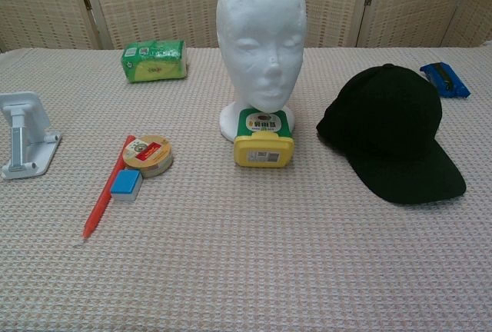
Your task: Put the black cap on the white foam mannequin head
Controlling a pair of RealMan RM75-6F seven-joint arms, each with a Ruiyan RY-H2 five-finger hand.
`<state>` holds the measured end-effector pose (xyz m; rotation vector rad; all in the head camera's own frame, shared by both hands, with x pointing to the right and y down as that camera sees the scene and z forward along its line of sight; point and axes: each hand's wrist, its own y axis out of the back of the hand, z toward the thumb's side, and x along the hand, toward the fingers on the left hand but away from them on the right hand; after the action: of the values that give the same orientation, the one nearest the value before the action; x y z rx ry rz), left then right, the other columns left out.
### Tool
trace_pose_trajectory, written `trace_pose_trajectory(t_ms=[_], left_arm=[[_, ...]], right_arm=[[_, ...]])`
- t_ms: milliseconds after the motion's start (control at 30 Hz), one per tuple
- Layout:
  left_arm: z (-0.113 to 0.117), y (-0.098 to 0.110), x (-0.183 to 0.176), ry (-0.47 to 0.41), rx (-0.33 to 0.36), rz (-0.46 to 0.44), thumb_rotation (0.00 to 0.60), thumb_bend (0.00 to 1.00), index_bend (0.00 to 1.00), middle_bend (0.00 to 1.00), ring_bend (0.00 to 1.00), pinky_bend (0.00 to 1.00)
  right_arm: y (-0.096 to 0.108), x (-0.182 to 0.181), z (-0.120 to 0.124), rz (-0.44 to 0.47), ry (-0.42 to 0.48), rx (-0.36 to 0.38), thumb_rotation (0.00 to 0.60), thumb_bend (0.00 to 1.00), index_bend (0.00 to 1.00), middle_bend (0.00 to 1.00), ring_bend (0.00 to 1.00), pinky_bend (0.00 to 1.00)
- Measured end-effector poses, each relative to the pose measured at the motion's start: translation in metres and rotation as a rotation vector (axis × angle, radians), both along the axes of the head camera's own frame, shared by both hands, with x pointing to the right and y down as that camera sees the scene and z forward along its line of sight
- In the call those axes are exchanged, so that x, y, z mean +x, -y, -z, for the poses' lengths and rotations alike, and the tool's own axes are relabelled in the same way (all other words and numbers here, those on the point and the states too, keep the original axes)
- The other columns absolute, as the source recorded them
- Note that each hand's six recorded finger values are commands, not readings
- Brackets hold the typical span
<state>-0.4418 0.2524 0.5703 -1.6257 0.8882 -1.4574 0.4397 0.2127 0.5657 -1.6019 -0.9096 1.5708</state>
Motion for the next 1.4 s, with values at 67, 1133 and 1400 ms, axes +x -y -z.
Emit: trace_pose_trajectory(t_ms=[67, 1133, 1400], left_arm=[[0.000, 0.000, 0.000, 0.000, -0.001, 0.001, 0.600, 0.22, 0.00, 0.00, 0.00, 0.15], [0.007, 0.007, -0.067, -0.025, -0.050, 0.181, 0.600, 0.22, 0.00, 0.00, 0.00, 0.15], [0.020, 0.013, -0.072, -0.038, -0.023, 0.186, 0.600, 0.22, 0.00, 0.00, 0.00, 0.15]], right_arm=[[0.000, 0.000, -0.001, -0.001, 0.002, -0.004, 0.600, 0.12, 0.00, 0.00, 0.00, 0.00], [-0.063, -0.055, -0.067, 0.316, 0.145, 0.144, 0.600, 0.19, 0.13, 0.20, 0.01, 0.02], [-0.068, -0.063, -0.100, 0.310, 0.096, 0.191, 0.600, 0.20, 0.14, 0.20, 0.02, 0.03]])
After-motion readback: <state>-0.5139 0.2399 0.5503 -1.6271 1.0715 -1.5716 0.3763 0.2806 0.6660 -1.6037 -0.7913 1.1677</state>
